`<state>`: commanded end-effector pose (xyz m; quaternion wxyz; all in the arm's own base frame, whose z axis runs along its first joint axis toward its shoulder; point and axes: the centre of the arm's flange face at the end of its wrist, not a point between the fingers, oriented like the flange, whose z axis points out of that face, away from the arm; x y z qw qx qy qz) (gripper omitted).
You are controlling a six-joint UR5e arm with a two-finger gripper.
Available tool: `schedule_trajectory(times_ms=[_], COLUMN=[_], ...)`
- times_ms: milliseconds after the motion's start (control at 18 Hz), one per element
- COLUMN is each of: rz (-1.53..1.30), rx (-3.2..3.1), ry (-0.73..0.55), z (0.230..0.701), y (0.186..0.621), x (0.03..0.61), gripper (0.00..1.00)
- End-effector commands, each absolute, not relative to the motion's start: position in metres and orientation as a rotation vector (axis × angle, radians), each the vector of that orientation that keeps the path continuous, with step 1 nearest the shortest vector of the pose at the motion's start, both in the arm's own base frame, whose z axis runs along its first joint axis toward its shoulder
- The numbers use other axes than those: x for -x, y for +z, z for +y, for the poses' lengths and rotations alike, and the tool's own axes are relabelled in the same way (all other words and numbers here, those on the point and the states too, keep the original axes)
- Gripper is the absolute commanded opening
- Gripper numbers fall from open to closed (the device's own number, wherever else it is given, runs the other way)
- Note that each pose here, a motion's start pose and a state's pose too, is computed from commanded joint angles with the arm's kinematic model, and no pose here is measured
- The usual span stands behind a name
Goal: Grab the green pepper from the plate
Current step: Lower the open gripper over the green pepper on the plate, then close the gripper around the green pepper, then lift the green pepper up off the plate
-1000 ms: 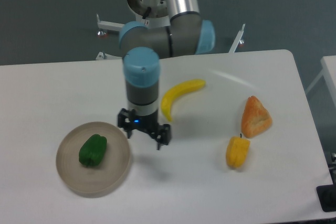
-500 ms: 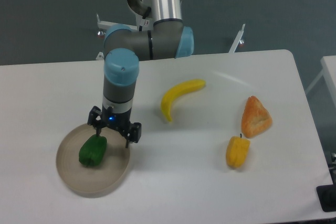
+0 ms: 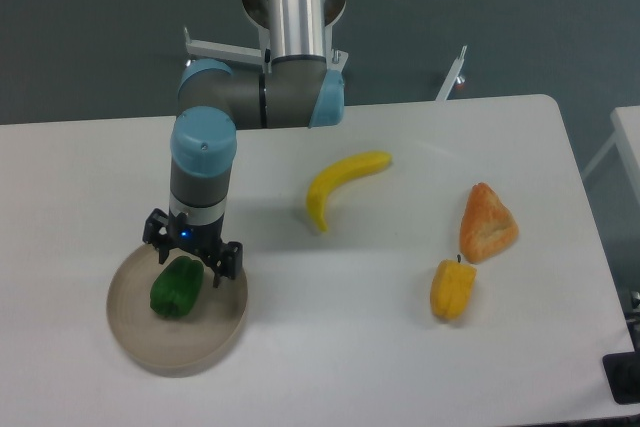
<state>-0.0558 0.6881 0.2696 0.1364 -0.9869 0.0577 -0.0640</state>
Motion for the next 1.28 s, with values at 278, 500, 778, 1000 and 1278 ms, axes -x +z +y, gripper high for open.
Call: schedule_trajectory(times_ms=[278, 500, 778, 1000, 1278], rz=[0.166, 0.174, 0.174, 0.172, 0.169], rx=[2.866, 2.857, 2.856, 2.853, 2.816], ry=[-0.194, -0.188, -0.187, -0.186, -0.152], z=[0.695, 0.697, 0.696, 0.697, 0.701], y=[0.259, 0.258, 0.259, 0.26, 0.287], x=[0.051, 0.052, 0.052, 0.052, 0.062], gripper=[1.0, 0.73, 0.43, 0.41, 0.39])
